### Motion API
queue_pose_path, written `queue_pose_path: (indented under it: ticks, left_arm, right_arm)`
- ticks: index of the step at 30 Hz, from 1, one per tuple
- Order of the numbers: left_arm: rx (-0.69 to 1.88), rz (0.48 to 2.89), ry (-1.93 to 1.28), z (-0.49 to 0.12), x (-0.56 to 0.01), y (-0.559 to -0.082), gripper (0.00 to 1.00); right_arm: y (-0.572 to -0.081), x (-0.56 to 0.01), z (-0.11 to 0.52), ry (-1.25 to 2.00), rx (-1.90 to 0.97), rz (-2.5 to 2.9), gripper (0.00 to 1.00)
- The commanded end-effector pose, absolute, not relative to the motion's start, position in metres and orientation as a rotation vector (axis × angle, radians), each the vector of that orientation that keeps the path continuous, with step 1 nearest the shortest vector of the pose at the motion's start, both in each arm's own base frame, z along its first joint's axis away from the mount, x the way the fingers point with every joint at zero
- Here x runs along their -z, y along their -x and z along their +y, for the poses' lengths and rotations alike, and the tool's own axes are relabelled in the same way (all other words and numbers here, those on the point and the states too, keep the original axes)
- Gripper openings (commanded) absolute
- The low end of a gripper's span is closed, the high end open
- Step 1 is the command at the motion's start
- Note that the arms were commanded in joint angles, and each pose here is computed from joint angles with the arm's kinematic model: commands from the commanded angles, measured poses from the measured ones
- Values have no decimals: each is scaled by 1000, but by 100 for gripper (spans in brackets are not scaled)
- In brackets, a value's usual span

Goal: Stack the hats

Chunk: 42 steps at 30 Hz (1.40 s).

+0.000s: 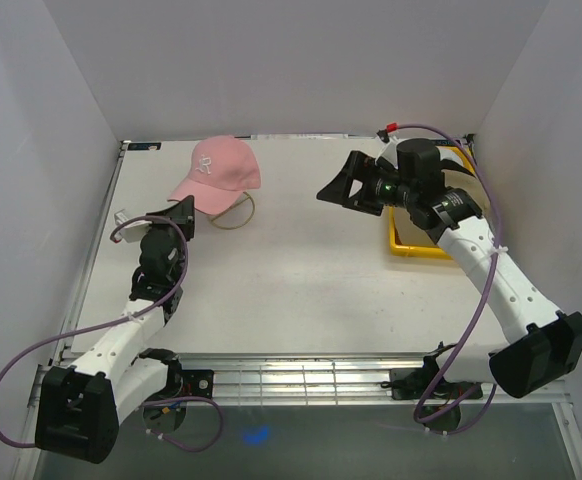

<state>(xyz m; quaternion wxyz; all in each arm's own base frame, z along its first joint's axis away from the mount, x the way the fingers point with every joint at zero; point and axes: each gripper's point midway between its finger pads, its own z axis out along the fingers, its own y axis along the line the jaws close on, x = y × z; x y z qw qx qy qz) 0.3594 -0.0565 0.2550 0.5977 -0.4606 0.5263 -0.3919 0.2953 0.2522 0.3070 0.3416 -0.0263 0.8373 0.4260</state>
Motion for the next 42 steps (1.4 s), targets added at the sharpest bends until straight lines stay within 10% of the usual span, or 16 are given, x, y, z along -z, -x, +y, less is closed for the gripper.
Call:
queue_pose_path:
  ticks: [1,12,26,42]
  left_arm:
    - [964,1162,1060,-56,-270,-353,0]
    - [949,1251,1066,-60,-232,-342,0]
    - [938,1398,1067,-72,-190,-332,51]
    - [933,1526,1033,-86,-164,-328,58]
  right_arm:
    - [-302,-310,257,109,-1095,2131,94]
    - [-302,-291,271,129,-1096,2175,94]
    - [-301,-270,286,146,-1086,2219,94]
    - [-304,-250,285,136,-1030,2259,94]
